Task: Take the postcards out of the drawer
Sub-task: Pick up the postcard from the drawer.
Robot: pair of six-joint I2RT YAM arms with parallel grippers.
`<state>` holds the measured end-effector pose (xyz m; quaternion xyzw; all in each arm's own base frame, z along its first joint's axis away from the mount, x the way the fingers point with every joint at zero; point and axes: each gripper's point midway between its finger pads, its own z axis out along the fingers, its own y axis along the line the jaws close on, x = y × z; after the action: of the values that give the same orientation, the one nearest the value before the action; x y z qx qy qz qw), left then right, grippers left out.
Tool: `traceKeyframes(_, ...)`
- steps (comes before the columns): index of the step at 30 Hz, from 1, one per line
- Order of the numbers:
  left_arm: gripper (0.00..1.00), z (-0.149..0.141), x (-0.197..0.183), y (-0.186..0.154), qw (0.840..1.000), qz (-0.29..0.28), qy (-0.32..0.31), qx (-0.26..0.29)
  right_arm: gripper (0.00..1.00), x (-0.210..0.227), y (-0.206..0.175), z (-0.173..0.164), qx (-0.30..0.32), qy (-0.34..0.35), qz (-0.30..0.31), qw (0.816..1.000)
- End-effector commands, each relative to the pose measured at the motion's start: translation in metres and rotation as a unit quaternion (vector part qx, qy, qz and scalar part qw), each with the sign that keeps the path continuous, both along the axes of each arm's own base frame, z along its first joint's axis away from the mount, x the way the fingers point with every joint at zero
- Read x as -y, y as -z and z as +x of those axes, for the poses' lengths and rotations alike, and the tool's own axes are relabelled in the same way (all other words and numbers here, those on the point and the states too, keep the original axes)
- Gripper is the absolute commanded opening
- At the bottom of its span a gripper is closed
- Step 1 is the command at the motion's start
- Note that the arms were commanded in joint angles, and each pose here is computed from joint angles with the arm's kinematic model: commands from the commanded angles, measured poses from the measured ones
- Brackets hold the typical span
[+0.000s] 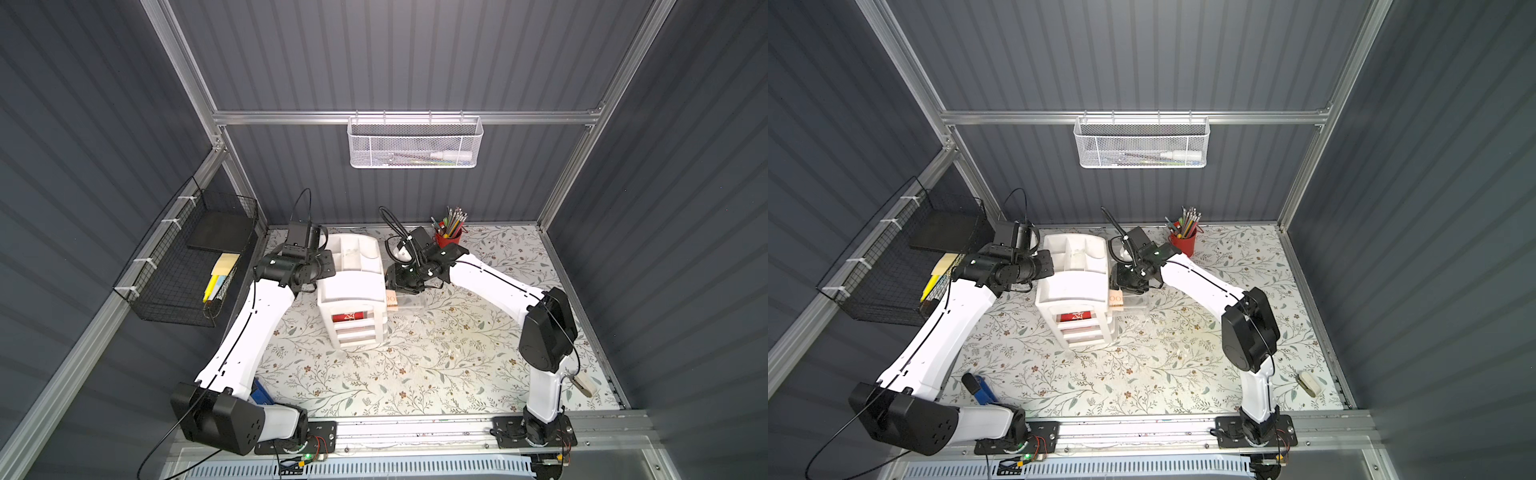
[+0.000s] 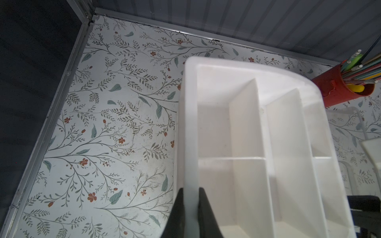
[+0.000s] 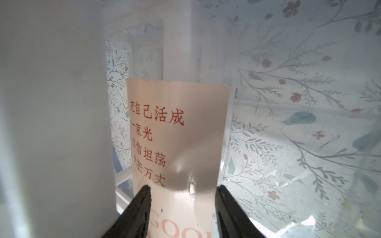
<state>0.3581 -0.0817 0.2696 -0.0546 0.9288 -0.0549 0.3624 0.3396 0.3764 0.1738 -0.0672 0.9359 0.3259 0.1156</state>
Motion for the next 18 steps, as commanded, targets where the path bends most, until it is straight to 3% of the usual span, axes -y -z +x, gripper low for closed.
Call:
traceKeyframes(1,0.0,-0.004,0.001,-0.008,1.0,0.0,0.013,0.012,0.53,-0.017,-0.024,-0.005,0.014,-0.025,0.05,0.998)
traceKeyframes(8,0.0,-0.004,0.002,-0.008,1.0,-0.001,0.014,0.013,0.44,-0.019,-0.028,-0.006,0.015,-0.028,0.059,0.998)
traceKeyframes(18,0.0,-0.004,0.002,-0.009,1.0,-0.002,0.015,0.013,0.46,-0.012,-0.039,-0.007,0.028,-0.018,0.063,0.997)
